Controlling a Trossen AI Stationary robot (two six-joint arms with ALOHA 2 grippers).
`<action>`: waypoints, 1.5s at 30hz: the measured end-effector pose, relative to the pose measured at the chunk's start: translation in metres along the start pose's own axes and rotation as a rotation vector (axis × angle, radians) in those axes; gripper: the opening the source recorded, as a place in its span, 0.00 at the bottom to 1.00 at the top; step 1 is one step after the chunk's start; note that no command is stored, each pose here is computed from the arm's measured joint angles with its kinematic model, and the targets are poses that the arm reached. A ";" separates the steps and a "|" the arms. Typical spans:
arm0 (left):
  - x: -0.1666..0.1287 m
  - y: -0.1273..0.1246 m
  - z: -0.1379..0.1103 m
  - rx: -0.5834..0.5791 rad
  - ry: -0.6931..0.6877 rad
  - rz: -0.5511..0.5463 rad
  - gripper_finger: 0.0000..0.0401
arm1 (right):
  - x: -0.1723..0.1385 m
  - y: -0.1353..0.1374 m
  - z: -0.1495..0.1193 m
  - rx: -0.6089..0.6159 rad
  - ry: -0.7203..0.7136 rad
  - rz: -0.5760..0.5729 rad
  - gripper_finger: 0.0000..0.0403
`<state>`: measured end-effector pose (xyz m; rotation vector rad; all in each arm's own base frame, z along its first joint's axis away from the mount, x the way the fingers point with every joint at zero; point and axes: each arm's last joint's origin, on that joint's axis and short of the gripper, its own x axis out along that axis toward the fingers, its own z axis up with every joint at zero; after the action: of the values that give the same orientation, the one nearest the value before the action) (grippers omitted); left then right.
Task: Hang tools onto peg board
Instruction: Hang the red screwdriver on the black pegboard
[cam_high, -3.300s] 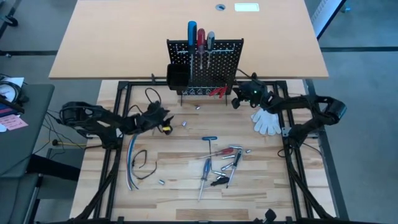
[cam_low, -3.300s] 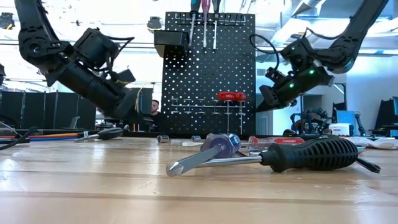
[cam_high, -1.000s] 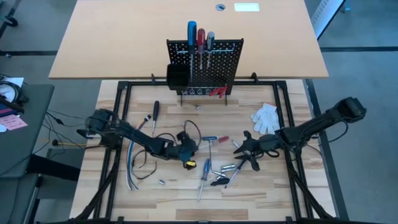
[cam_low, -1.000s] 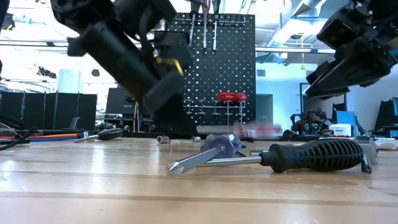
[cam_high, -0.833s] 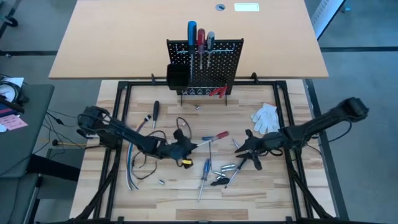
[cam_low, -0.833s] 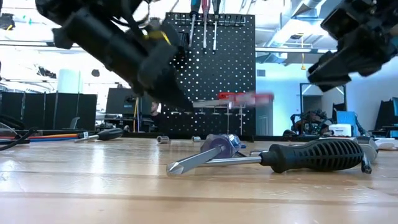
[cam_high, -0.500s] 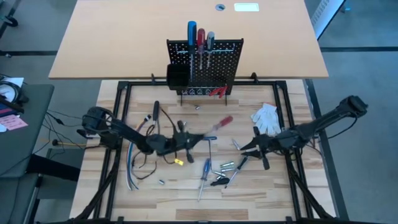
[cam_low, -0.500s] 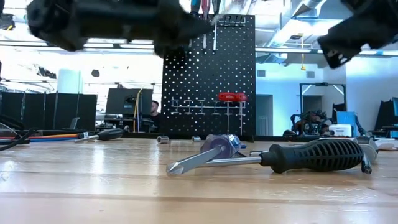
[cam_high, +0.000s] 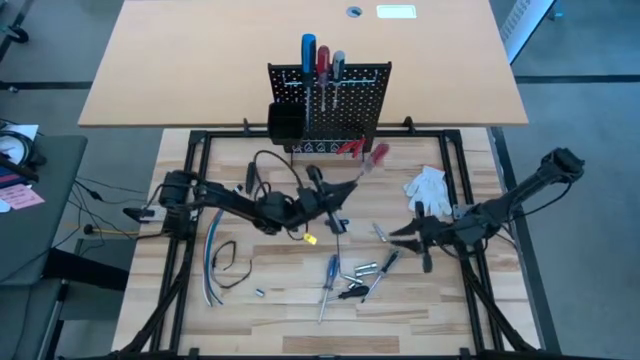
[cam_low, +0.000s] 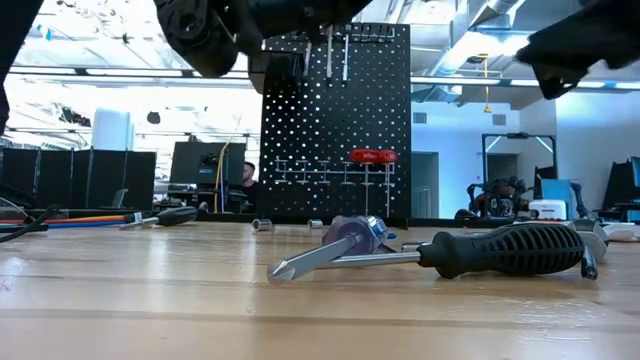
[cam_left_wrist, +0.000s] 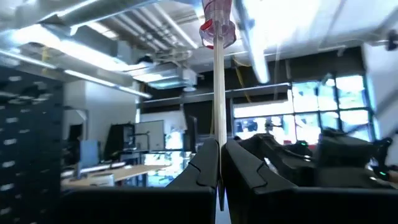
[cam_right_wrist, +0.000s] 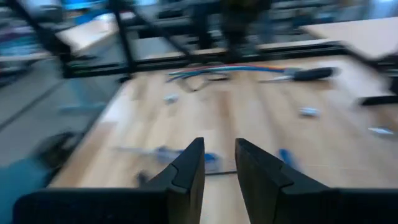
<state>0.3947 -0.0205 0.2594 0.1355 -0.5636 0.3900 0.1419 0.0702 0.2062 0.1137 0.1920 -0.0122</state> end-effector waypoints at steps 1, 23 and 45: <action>-0.001 -0.003 -0.001 0.004 0.002 -0.006 0.00 | 0.002 0.000 0.002 -0.011 -0.025 -0.025 0.24; -0.010 -0.017 -0.006 0.034 0.053 -0.043 0.00 | -0.012 -0.013 0.163 -0.252 -0.374 -0.212 0.72; -0.010 -0.017 -0.006 0.035 0.050 -0.043 0.00 | 0.017 -0.019 0.224 -0.177 -0.319 -0.175 0.30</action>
<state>0.3962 -0.0375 0.2491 0.1708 -0.5039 0.3605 0.2002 0.0256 0.4192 -0.0826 -0.1164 -0.1857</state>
